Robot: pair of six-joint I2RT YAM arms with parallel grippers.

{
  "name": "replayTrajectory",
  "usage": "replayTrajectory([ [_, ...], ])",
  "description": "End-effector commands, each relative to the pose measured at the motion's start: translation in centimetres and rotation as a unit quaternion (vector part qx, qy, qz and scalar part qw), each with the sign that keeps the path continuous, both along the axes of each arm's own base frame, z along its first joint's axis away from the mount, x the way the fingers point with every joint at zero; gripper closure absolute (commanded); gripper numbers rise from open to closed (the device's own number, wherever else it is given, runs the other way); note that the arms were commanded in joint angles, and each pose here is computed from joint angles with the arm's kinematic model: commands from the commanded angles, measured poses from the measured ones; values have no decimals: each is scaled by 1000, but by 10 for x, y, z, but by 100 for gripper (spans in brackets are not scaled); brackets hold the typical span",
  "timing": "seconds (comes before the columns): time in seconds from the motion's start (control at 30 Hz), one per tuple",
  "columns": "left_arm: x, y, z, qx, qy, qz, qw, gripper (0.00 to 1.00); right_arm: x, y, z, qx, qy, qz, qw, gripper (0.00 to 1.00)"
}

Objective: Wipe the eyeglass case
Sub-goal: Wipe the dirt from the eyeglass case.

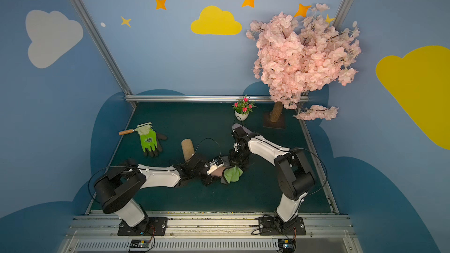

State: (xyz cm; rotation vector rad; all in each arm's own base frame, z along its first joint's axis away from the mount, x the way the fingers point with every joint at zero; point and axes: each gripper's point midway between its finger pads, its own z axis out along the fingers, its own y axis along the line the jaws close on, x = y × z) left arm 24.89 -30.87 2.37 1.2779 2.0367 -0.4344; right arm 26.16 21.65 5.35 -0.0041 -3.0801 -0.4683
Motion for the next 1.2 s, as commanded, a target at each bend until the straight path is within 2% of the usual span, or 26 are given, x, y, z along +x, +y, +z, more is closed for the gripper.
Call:
replayTrajectory([
  [0.0,-8,8,-13,10,24,9,1000,97,7,-71,3,-184,-34,49,981,100],
  [0.07,-8,6,-12,8,26,4,1000,97,12,-61,19,-165,-51,69,983,100],
  [0.2,-11,4,-13,8,27,-4,1000,97,-3,16,56,-24,-46,101,994,100],
  [0.27,-10,4,-13,8,27,-4,1000,97,-12,52,63,50,-27,91,994,100],
  [0.37,-10,5,-11,8,25,-1,1000,97,-22,89,51,141,28,63,988,100],
  [0.5,-9,7,-8,3,16,2,1000,97,-24,81,11,159,83,17,984,100],
  [0.57,-9,6,-6,2,15,1,1000,97,-17,54,-6,124,84,-1,989,100],
  [0.67,-10,7,-7,2,13,2,1000,97,-10,-9,-33,-4,75,8,997,100],
  [0.77,-10,8,-6,1,11,3,1000,97,-2,-66,-49,-140,58,30,988,100],
  [0.87,-11,9,-7,1,12,1,1000,97,13,-85,-30,-216,7,57,975,100],
  [0.93,-12,9,-6,1,12,-1,1000,97,21,-70,-5,-213,-34,71,974,100],
  [1.0,-12,8,-7,2,13,-1,1000,97,21,-31,25,-136,-61,78,986,100],
  [1.07,-12,7,-7,4,14,-3,1000,97,8,20,47,-5,-38,70,997,100],
  [1.1,-12,7,-7,5,15,-2,1000,97,1,45,52,64,-14,57,996,100],
  [1.17,-11,7,-7,4,15,-2,1000,97,-12,79,51,159,39,32,986,100],
])
